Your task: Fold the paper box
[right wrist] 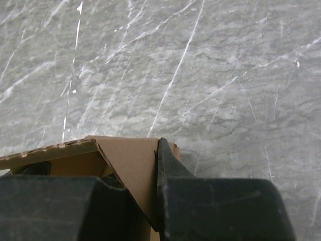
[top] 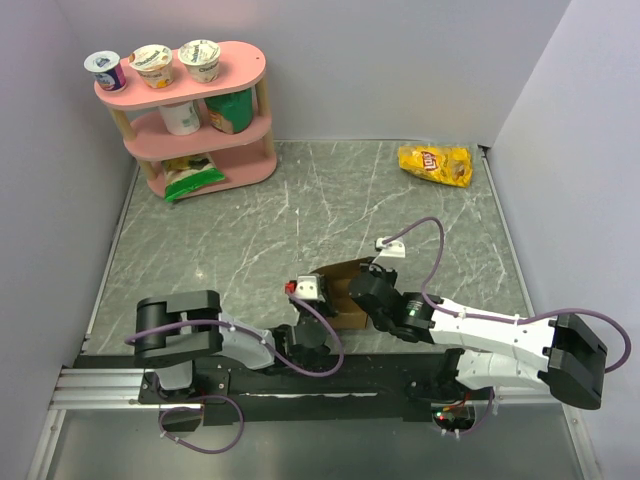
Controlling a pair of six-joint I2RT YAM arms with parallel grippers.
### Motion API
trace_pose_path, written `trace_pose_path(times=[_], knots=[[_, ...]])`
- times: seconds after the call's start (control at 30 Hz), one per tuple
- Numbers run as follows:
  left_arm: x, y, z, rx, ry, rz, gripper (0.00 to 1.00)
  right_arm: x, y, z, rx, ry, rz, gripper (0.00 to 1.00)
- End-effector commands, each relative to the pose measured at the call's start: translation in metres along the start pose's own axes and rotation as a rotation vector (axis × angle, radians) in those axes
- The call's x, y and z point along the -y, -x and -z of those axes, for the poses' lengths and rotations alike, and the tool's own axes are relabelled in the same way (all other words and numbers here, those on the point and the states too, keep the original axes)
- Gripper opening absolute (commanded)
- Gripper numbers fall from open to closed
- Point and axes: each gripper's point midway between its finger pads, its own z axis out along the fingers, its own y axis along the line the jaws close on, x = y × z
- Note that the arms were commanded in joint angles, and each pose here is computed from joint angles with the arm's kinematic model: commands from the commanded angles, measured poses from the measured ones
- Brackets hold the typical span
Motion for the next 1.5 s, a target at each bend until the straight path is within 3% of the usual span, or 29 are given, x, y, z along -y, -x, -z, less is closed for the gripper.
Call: trace_pose_path(times=[0.0,0.43,0.8,1.17,1.47], knots=[[-0.019,-0.033,0.015,-0.044,-0.022,-0.215,0.01,-0.014,0.035,0.007,0.072,0.013,-0.147,0.09],[-0.015,-0.032,0.022,-0.012,-0.024,-0.265,0.01,-0.03,0.044,0.011,0.069,0.082,-0.216,0.09],[-0.007,-0.028,0.024,-0.008,-0.055,-0.225,0.01,-0.029,0.003,0.002,-0.014,0.083,-0.254,0.06],[0.002,-0.033,0.025,-0.021,-0.096,-0.208,0.01,-0.041,-0.002,0.0,-0.032,0.113,-0.292,0.05],[-0.009,-0.031,0.024,-0.012,-0.068,-0.213,0.01,-0.018,-0.017,0.003,-0.004,0.059,-0.189,0.06]])
